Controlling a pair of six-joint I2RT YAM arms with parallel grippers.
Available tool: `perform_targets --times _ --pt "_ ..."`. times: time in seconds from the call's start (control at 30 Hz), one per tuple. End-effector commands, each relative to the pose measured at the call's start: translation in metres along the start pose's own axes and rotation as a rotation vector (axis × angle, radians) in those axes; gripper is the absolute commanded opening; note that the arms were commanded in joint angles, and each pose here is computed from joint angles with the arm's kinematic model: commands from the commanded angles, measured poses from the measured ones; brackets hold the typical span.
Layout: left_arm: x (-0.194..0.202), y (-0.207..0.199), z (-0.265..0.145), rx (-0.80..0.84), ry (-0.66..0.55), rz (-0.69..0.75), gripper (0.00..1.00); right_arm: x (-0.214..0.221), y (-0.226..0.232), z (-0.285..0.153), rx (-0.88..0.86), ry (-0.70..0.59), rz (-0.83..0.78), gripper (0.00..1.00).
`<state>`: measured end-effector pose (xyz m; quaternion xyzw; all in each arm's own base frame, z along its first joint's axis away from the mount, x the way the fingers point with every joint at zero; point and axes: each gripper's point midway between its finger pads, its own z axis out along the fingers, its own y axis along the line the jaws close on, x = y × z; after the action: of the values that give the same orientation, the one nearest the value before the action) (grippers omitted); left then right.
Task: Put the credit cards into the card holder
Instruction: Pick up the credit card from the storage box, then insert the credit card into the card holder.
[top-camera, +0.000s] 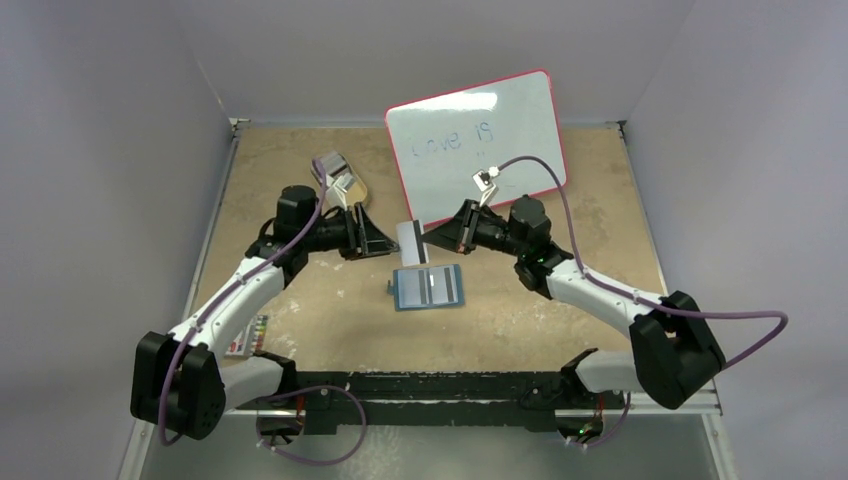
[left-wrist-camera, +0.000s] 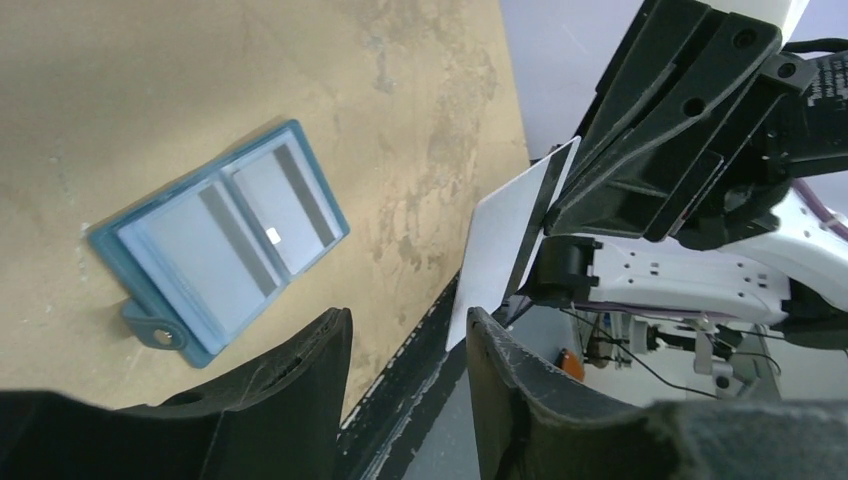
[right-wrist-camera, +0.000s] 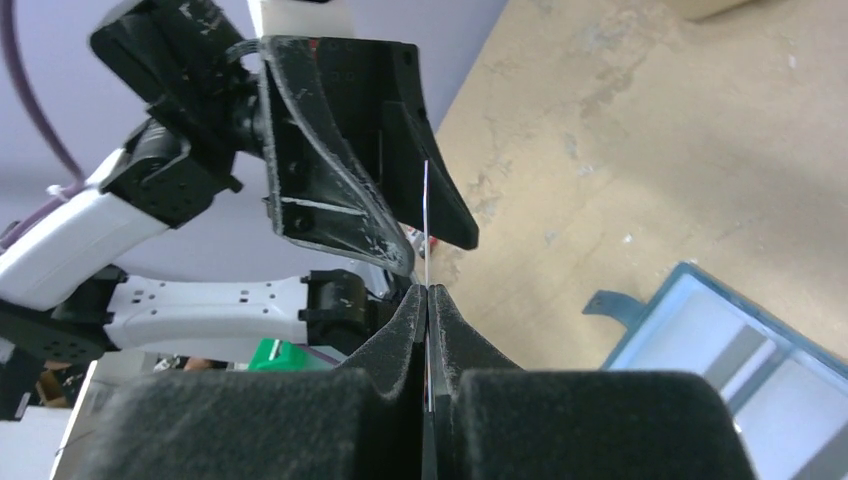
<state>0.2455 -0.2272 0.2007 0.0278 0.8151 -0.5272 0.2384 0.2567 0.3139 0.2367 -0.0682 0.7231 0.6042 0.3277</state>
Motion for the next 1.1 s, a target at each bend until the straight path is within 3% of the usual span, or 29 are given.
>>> perform_targets --times 0.0,0.27,0.77,0.97,1.07 --pt "0.001 0.024 -0.002 -0.107 -0.015 0.061 0.48 0.009 -0.034 -0.005 0.129 0.005 -0.014 0.00" --pt "0.012 0.101 -0.005 -0.444 -0.038 -0.006 0.49 0.040 -0.096 -0.020 0.364 0.071 0.006 0.00" --pt "0.045 0.139 0.042 -0.573 0.027 0.041 0.52 0.071 -0.153 -0.023 0.487 0.106 0.081 0.00" --pt "0.049 0.153 0.039 -0.639 0.044 0.049 0.40 0.070 -0.159 -0.022 0.489 0.090 0.076 0.00" --pt "0.051 0.155 0.038 -0.649 0.047 0.051 0.30 0.072 -0.164 -0.022 0.497 0.091 0.087 0.00"
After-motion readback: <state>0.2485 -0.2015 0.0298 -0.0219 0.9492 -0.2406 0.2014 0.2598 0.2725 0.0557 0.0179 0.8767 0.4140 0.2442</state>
